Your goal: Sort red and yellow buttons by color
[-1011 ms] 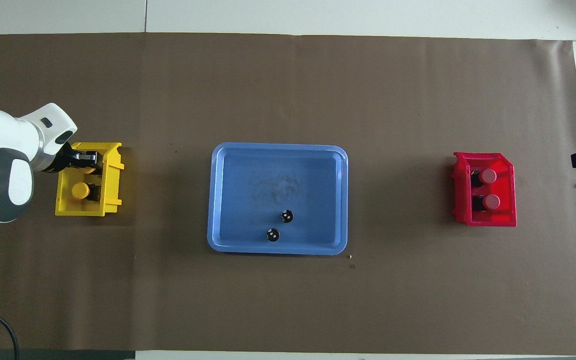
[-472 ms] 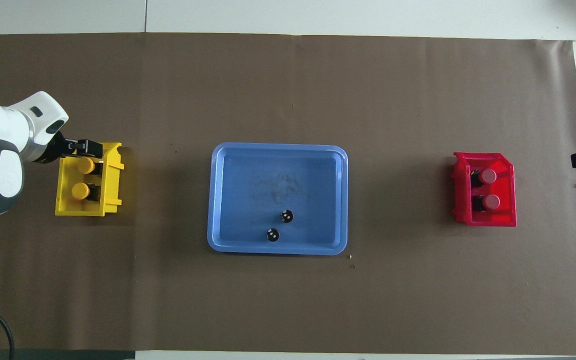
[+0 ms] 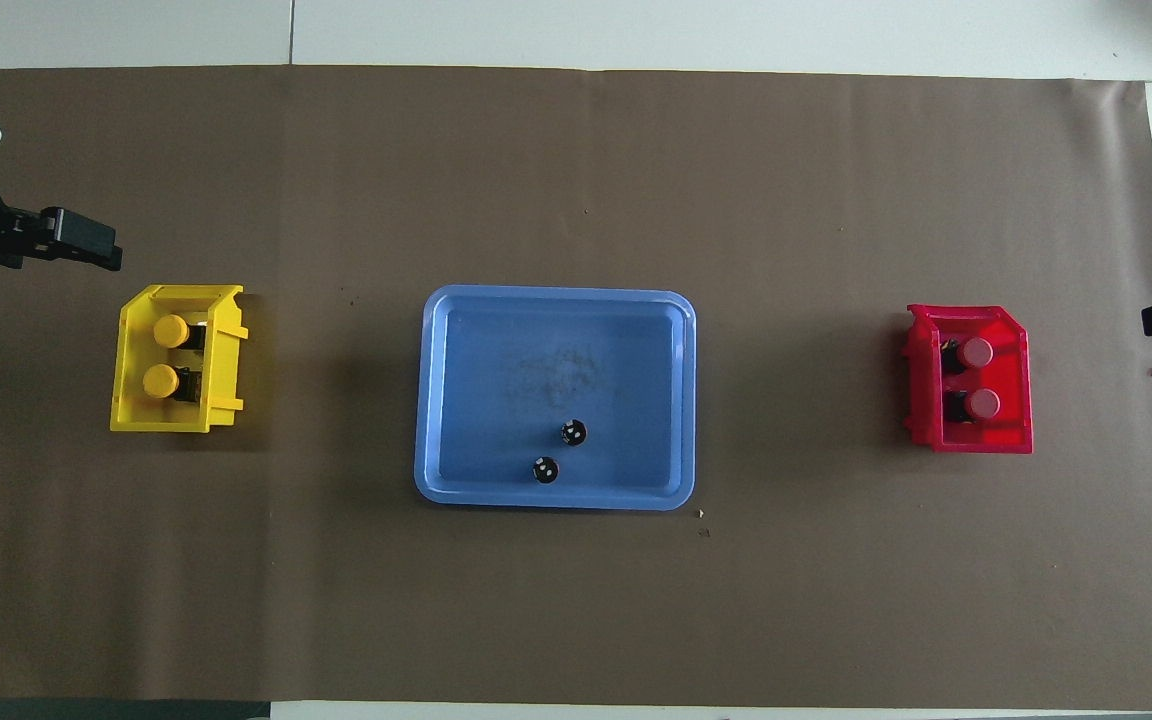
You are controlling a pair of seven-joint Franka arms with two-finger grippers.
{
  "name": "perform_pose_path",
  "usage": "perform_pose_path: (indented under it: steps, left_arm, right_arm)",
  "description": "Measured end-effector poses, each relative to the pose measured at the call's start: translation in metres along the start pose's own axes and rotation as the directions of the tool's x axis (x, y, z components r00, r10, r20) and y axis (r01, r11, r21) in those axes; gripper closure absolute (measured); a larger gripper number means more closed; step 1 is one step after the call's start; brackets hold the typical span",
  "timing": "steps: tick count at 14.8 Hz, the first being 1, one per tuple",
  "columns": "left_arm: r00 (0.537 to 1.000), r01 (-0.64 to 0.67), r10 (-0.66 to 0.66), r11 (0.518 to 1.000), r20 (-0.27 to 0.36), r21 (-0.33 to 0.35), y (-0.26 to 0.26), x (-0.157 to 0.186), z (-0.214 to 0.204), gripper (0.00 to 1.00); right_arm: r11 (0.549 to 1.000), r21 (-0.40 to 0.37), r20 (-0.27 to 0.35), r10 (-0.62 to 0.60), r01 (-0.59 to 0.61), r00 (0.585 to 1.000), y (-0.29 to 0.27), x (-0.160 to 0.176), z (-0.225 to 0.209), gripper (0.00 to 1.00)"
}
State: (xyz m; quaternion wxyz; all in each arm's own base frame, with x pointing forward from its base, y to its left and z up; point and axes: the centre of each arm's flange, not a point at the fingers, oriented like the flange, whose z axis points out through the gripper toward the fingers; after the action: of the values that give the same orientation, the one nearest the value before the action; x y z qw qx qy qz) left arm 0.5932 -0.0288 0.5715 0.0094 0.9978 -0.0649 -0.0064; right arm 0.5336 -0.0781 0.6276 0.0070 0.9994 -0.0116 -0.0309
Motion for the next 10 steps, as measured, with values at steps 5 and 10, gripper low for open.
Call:
perform_pose_path:
  steps: [5, 10]
  left_arm:
    - [0.995, -0.006, 0.006, 1.0, 0.102, -0.004, 0.017, -0.03, -0.055, 0.0]
    - [0.996, -0.034, 0.034, 0.999, 0.077, 0.002, 0.042, -0.041, -0.077, 0.0]
  right_arm:
    - [1.0, 0.0, 0.0, 0.0, 0.0, 1.0, 0.0, 0.0, 0.0, 0.0]
    - [1.0, 0.0, 0.0, 0.0, 0.0, 1.0, 0.0, 0.0, 0.0, 0.0]
